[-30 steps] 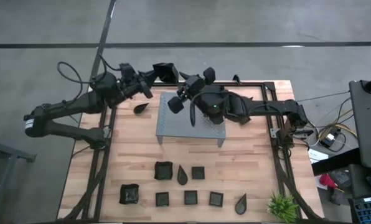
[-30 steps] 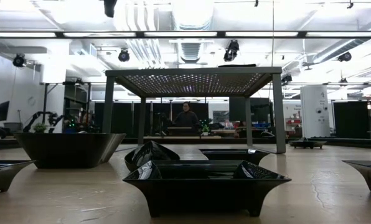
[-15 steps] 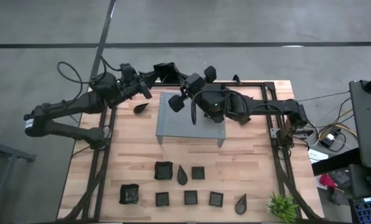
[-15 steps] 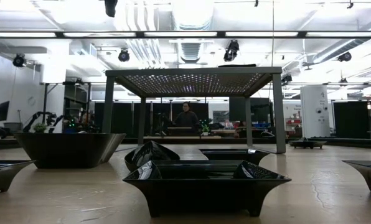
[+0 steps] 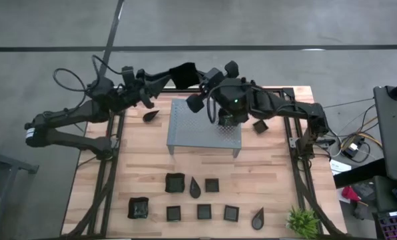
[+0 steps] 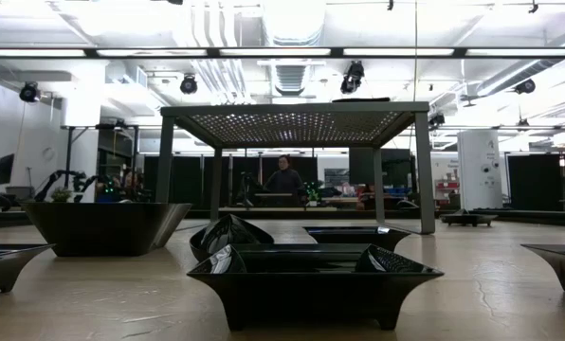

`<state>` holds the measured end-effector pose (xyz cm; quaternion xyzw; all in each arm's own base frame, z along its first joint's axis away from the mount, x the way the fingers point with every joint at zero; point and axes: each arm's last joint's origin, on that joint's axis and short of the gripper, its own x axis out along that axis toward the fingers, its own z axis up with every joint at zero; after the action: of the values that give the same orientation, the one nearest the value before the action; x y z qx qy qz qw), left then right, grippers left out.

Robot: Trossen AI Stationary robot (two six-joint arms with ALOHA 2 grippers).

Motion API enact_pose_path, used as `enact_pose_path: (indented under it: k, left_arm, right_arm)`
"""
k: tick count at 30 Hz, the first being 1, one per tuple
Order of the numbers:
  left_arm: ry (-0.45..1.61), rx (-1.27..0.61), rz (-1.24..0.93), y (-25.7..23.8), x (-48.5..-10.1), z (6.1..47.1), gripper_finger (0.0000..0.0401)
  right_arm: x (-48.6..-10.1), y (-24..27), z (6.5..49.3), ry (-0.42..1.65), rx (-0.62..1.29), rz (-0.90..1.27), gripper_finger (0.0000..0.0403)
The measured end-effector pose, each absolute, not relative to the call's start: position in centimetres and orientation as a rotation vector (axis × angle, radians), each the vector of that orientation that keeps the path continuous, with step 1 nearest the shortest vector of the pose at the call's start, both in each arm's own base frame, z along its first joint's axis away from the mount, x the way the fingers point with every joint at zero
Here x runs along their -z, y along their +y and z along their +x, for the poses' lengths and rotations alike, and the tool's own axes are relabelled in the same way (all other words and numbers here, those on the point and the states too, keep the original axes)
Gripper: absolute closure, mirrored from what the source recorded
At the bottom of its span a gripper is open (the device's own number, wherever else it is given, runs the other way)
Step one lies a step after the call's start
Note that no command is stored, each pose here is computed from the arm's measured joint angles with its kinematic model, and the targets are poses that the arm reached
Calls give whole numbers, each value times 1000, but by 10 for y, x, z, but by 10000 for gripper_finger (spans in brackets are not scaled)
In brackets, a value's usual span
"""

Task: Pick & Place Mini shaped plates
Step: Stack the black distorted square plate on top of the other black distorted square plate on the shelf

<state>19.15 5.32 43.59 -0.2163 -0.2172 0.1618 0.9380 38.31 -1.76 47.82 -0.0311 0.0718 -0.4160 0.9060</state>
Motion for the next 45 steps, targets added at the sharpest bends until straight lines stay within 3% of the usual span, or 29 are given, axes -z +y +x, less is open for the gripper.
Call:
enact_pose_path:
  k: [6, 12, 21, 33, 45]
  left_arm:
    - [-449, -326, -417, 52, -438, 186, 223]
    - [-421, -228, -407, 49, -439, 186, 224]
    - [-399, -174, -402, 47, -438, 187, 225]
    - [-378, -157, -397, 47, -436, 188, 225]
    - [-364, -158, -400, 47, -435, 187, 227]
  right_arm:
    - [-492, -26, 361, 220, 857, 44, 395]
    - [-486, -37, 335, 365, 848, 309, 395]
    - [-471, -33, 312, 551, 914, 432, 395]
    - [-468, -15, 285, 582, 943, 532, 395]
    - [-424, -2, 257, 519, 989, 721, 395]
